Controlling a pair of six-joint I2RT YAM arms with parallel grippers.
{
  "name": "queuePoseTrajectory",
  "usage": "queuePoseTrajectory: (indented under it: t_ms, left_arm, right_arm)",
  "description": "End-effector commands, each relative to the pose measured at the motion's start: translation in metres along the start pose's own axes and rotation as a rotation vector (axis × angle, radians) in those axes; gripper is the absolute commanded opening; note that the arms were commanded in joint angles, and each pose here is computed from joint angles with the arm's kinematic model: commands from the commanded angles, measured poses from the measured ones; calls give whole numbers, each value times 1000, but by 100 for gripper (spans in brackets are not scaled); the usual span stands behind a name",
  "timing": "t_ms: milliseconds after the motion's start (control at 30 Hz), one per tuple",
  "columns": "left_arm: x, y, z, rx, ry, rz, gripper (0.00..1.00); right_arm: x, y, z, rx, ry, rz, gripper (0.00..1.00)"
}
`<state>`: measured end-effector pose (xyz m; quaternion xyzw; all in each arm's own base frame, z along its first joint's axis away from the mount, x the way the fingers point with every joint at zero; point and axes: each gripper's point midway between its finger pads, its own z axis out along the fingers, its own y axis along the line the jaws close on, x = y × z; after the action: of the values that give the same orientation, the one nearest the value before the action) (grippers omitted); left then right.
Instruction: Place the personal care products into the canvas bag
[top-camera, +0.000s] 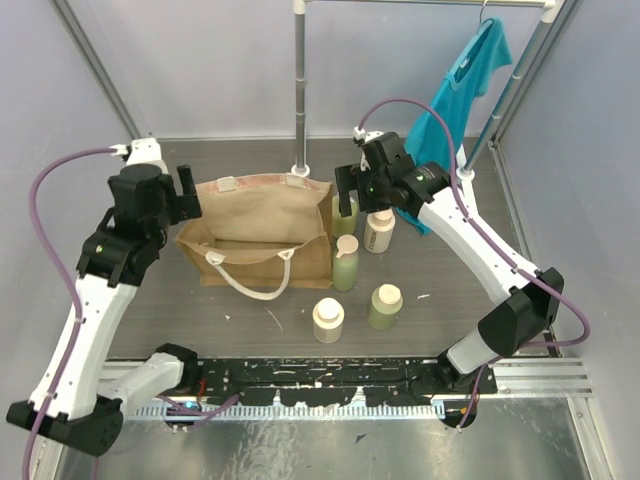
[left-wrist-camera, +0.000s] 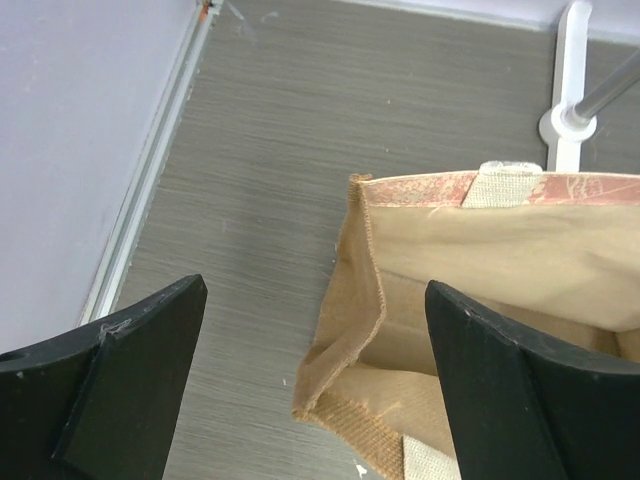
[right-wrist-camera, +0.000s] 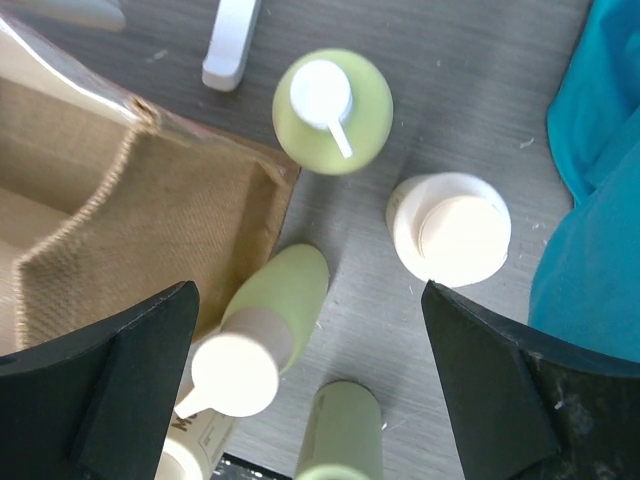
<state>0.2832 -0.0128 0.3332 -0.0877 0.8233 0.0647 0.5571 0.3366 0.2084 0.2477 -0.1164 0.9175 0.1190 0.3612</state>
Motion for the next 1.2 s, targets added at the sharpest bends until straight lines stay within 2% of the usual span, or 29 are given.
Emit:
queuePoseTrajectory:
  t_ms: [0, 200, 400, 1167]
  left_arm:
    - [4, -8, 5, 38, 50, 84, 98]
    - [7, -16, 19, 44, 91, 119, 98]
    - [26, -19, 28, 42, 164, 166, 98]
    - [71, -16, 34, 47, 246, 203, 98]
  right_arm:
    - [5, 1, -15, -17, -4, 23, 99]
    - [18, 6, -16, -26, 30, 62, 98]
    - [32, 21, -14, -61, 68, 74, 97]
    - [63, 47, 3, -87, 131, 52, 100]
